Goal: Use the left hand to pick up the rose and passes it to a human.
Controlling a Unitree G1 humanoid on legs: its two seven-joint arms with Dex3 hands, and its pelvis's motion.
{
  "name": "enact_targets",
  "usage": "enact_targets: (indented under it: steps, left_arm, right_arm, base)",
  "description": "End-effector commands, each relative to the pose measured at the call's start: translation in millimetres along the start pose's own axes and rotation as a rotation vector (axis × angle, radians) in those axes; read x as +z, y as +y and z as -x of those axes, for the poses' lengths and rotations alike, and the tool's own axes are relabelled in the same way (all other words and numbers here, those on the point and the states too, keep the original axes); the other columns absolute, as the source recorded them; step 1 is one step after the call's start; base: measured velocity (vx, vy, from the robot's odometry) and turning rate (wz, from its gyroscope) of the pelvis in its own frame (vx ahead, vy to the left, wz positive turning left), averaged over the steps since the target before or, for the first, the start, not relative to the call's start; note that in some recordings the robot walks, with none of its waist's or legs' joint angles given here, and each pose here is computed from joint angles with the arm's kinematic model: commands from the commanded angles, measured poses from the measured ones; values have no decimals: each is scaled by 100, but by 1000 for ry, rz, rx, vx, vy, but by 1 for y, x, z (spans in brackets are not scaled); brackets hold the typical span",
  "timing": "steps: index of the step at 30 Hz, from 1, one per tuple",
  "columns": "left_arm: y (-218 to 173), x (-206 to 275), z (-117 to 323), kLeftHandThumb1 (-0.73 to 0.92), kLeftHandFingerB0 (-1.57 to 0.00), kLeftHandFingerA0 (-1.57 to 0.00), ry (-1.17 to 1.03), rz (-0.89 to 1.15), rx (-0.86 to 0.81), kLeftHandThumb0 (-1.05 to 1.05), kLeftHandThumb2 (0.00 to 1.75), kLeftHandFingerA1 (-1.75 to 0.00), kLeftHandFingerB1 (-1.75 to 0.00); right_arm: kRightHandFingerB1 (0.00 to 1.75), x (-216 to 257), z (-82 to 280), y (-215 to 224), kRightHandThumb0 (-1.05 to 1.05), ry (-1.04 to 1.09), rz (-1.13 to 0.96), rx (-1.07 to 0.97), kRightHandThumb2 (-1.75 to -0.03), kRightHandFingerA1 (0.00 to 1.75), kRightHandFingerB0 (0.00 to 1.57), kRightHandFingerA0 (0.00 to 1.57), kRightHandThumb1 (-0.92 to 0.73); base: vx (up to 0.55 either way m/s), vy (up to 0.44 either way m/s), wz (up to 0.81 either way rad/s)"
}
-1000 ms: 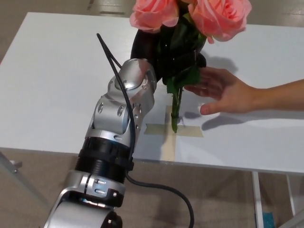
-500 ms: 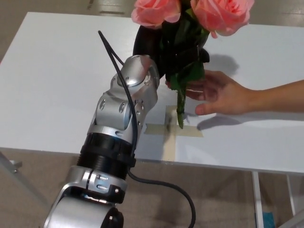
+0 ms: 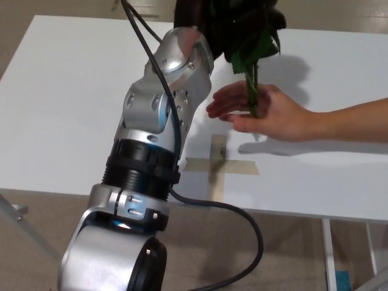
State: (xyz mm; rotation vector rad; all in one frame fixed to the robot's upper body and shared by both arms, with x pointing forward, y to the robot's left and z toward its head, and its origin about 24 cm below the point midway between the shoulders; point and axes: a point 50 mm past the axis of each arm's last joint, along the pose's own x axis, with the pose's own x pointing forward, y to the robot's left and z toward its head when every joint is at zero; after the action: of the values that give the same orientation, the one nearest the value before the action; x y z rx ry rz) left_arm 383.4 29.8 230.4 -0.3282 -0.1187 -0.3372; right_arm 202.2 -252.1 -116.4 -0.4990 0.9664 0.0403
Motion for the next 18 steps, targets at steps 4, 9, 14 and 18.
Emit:
enact_targets:
  steps: [4,9,14,18]
  left_arm:
    - [-73,-24,3,81,-82,-101,70,215,-132,-14,73,-140,-110]
    - [-75,-31,4,81,-83,-100,90,212,-134,-14,73,-141,-108]
    - [-77,-37,6,81,-82,-101,110,215,-142,-14,73,-141,-108]
    - [-77,-50,11,81,-83,-101,130,218,-149,-14,75,-143,-108]
  right_arm:
    - [48,-2,0,3,-36,12,-12,17,-77,54,49,63,-61]
    - [48,-1,0,3,-36,7,0,18,-77,54,49,64,-61]
    - [48,-1,0,3,-36,8,5,20,-77,54,49,64,-61]
    - [48,-2,0,4,-36,5,8,21,-77,55,49,64,-61]
  base:
    - [0,0,0]
    - [0,0,0]
    - [0,0,0]
    - [0,0,0]
